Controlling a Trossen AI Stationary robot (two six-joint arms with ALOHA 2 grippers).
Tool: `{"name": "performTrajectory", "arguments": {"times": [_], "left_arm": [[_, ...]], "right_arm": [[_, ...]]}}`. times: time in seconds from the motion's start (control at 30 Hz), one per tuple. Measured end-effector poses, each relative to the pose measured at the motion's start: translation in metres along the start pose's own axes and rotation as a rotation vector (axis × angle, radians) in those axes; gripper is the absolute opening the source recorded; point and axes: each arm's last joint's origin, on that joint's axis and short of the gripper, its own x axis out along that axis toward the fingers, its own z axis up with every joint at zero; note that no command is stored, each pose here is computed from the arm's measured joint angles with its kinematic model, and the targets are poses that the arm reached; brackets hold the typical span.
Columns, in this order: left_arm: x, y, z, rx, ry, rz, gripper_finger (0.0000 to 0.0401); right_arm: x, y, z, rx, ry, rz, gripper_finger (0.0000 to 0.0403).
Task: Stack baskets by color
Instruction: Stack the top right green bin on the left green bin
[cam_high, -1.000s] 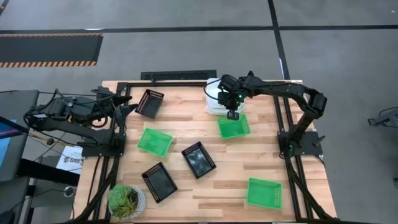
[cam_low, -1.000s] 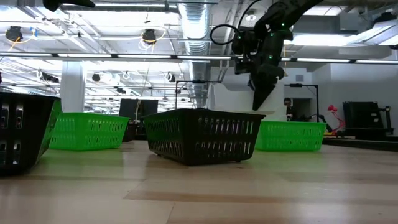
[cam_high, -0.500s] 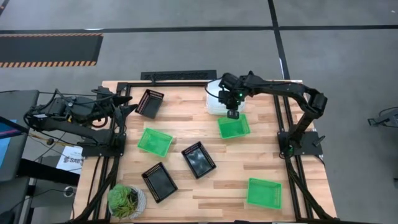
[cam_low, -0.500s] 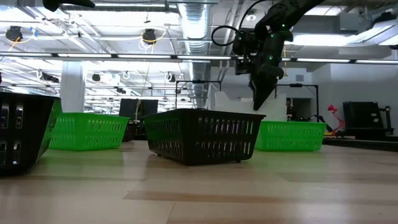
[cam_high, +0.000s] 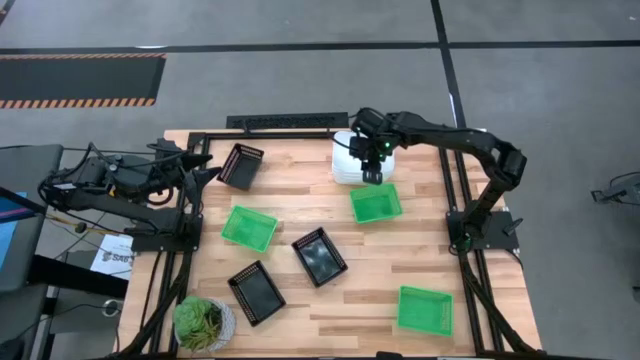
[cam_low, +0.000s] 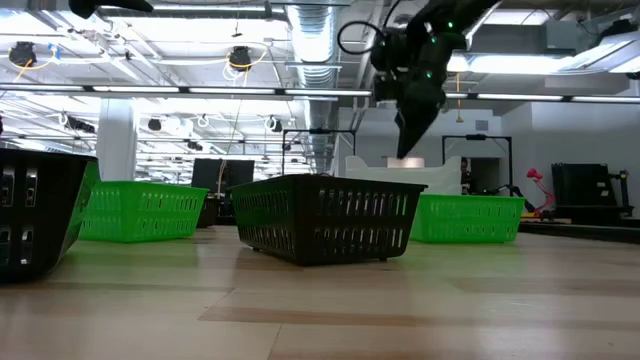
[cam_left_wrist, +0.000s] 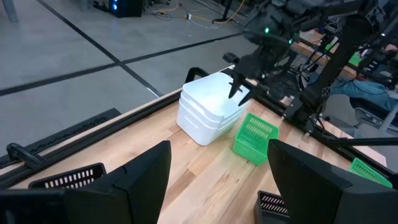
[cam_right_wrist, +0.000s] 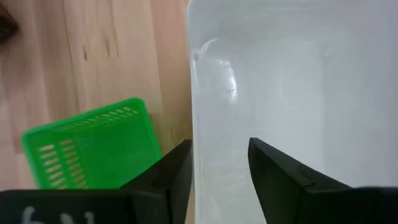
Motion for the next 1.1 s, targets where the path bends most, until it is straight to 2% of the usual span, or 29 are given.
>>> {"name": "performTrajectory", "arguments": {"times": [0.2, 0.47, 0.67, 0.9, 1.1], "left_arm": [[0.000, 0.000, 0.000, 0.000, 0.010, -0.014, 0.0256], [0.000, -0.001, -0.001, 0.002, 0.022, -0.030, 0.0256], [0.000, -0.001, -0.001, 0.001, 0.032, -0.045, 0.0256], [0.000, -0.002, -0.001, 0.000, 0.046, -0.067, 0.0256], [0.000, -0.002, -0.001, 0.002, 0.046, -0.066, 0.0256]], "right_arm": [[-0.022, 0.006, 0.006, 0.047, 0.040, 0.022, 0.0181], [-0.028, 0.049, 0.003, 0.072, 0.201, 0.112, 0.0178], [-0.021, 0.101, 0.007, -0.002, 0.230, 0.176, 0.0180], [0.003, 0.156, -0.007, -0.085, 0.273, 0.203, 0.0175], [0.033, 0.176, -0.028, -0.127, 0.275, 0.147, 0.0174]]}}
